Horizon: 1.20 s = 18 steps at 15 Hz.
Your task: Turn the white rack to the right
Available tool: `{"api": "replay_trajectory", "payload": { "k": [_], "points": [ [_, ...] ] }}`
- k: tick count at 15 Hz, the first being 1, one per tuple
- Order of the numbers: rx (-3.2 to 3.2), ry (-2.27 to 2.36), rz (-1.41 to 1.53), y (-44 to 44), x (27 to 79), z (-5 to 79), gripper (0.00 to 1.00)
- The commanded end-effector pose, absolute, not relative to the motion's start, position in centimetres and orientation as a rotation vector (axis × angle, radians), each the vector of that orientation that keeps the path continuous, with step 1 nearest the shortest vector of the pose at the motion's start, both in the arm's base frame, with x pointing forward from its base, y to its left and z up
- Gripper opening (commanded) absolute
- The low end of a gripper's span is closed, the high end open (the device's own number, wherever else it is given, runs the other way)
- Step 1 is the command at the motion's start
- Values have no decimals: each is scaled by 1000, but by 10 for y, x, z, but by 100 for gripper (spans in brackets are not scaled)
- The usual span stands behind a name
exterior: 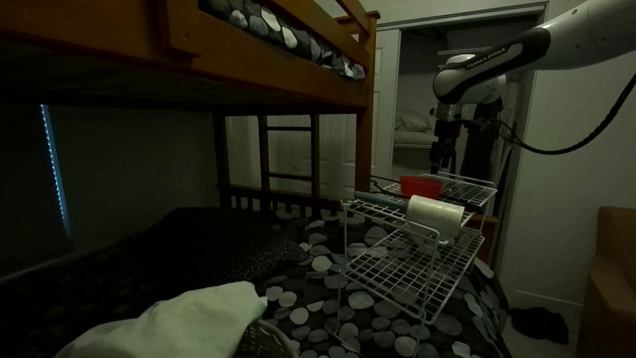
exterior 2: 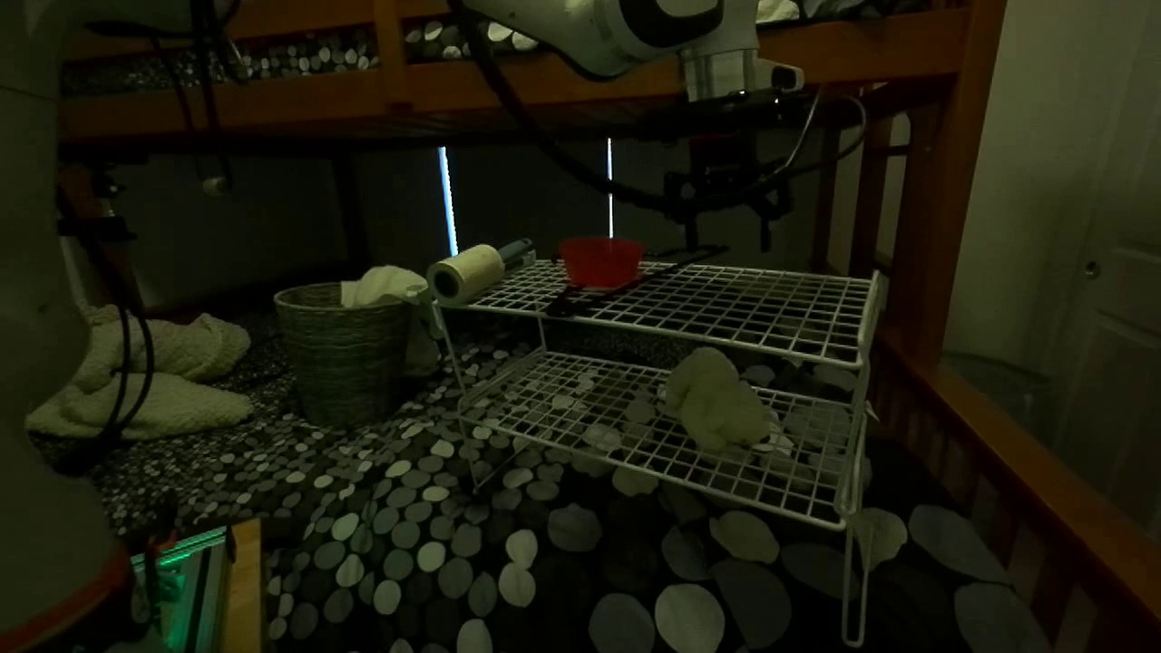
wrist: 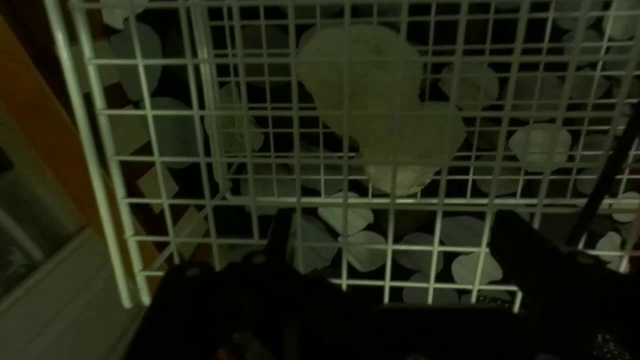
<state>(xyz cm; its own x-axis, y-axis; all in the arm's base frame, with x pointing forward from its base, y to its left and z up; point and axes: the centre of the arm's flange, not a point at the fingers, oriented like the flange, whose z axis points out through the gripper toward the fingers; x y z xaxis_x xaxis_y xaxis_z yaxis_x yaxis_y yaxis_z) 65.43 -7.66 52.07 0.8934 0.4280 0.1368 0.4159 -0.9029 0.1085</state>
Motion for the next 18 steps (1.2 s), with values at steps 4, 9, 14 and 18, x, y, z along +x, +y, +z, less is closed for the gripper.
{"api": "replay_trajectory", "payload": {
  "k": [4, 9, 14, 18],
  "points": [
    [2954, 621, 486, -77, 643, 514, 100],
    [2978, 607, 452, -73, 625, 511, 100],
    [3001, 616, 321, -64, 607, 493, 100],
    [3003, 564, 340, -69, 609, 471, 100]
  ]
}}
